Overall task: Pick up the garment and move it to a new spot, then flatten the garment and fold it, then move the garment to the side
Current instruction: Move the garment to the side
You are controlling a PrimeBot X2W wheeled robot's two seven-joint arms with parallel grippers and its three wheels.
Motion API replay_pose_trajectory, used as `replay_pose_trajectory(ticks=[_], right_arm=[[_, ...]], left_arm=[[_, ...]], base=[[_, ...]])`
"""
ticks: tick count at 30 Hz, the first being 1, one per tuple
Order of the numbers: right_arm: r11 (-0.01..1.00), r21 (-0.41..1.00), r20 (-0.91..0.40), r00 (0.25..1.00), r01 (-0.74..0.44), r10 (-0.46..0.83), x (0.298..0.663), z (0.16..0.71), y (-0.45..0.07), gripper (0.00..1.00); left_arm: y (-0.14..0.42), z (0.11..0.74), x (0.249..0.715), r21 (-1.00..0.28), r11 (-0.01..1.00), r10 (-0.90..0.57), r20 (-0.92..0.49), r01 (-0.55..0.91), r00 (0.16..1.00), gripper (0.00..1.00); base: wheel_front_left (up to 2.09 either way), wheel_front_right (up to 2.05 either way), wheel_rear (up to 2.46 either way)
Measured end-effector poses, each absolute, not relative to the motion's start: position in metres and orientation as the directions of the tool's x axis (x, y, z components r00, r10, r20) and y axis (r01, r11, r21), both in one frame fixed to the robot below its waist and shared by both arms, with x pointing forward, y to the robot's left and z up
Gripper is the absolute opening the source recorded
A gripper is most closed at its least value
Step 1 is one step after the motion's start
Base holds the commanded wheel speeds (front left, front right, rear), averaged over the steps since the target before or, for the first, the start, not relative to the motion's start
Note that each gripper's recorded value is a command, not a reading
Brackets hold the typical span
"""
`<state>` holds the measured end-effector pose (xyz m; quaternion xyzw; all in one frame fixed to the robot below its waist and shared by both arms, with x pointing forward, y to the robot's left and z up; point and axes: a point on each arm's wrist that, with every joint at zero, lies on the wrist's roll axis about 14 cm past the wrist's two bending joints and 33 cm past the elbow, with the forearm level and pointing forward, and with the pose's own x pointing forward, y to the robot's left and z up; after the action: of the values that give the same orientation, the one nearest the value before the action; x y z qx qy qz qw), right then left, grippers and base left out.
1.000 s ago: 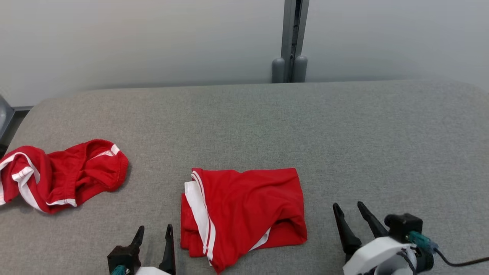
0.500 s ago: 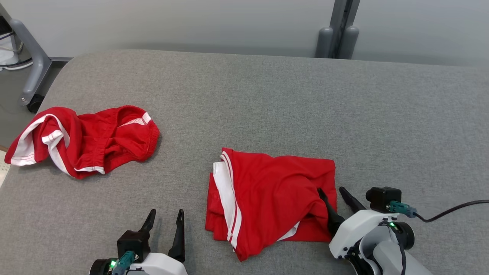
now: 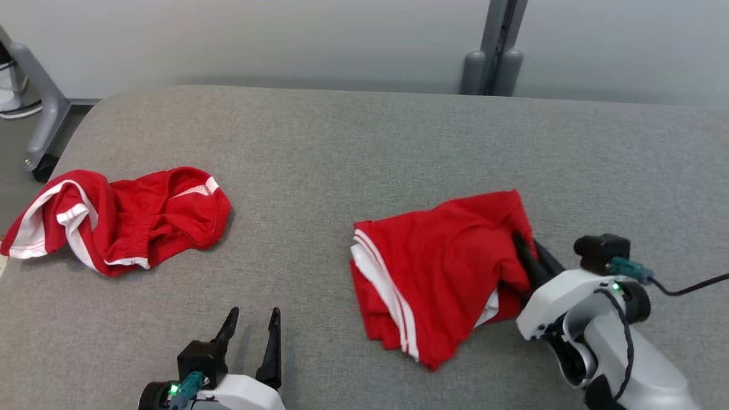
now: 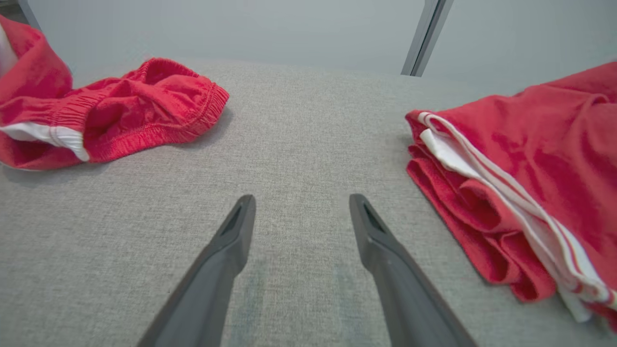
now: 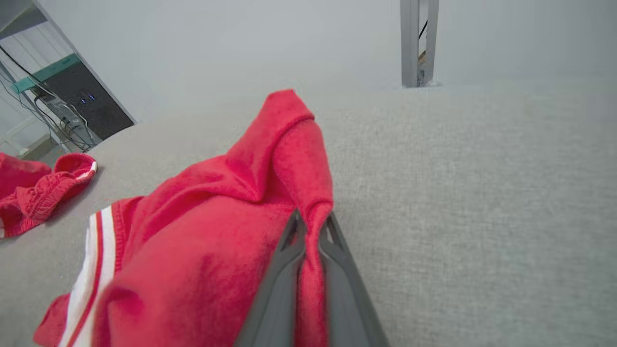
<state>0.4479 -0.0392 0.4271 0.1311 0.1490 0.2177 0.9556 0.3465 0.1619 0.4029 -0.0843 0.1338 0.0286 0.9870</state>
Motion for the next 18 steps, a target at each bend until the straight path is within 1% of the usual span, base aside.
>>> replay_pose_trajectory(ticks=[1,3,5,7,10,18], right_arm=[[0.871,0.315,-0.228,0.861,-0.377,0.455,0.448,0.427,-0.039,0.00],[0.885,0.277,-0.184,0.884,-0.374,0.431,0.454,0.442,-0.053,0.00],[0.896,0.271,-0.170,0.899,-0.352,0.404,0.450,0.446,-0.063,0.00],[0.906,0.260,-0.179,0.905,-0.334,0.385,0.439,0.442,-0.071,0.00],[0.923,0.272,-0.204,0.921,-0.274,0.333,0.421,0.433,-0.090,0.00],[0.951,0.300,-0.259,0.953,-0.077,0.159,0.371,0.413,-0.148,0.00]], left_arm=[[0.162,0.403,0.346,-0.159,0.984,0.034,-0.269,-0.079,0.963,1.00],[0.155,0.406,0.349,-0.163,0.985,0.011,-0.259,-0.055,0.966,1.00],[0.147,0.409,0.352,-0.168,0.985,-0.016,-0.248,-0.027,0.969,1.00],[0.136,0.411,0.355,-0.173,0.985,-0.050,-0.241,0.008,0.969,1.00],[0.117,0.414,0.360,-0.185,0.981,-0.109,-0.230,0.067,0.967,1.00],[0.046,0.424,0.379,-0.197,0.939,-0.318,-0.192,0.282,0.928,1.00]], base=[[0.00,0.00,0.00],[0.00,0.00,0.00],[0.00,0.00,0.00],[0.00,0.00,0.00],[0.00,0.00,0.00],[0.00,0.00,0.00]])
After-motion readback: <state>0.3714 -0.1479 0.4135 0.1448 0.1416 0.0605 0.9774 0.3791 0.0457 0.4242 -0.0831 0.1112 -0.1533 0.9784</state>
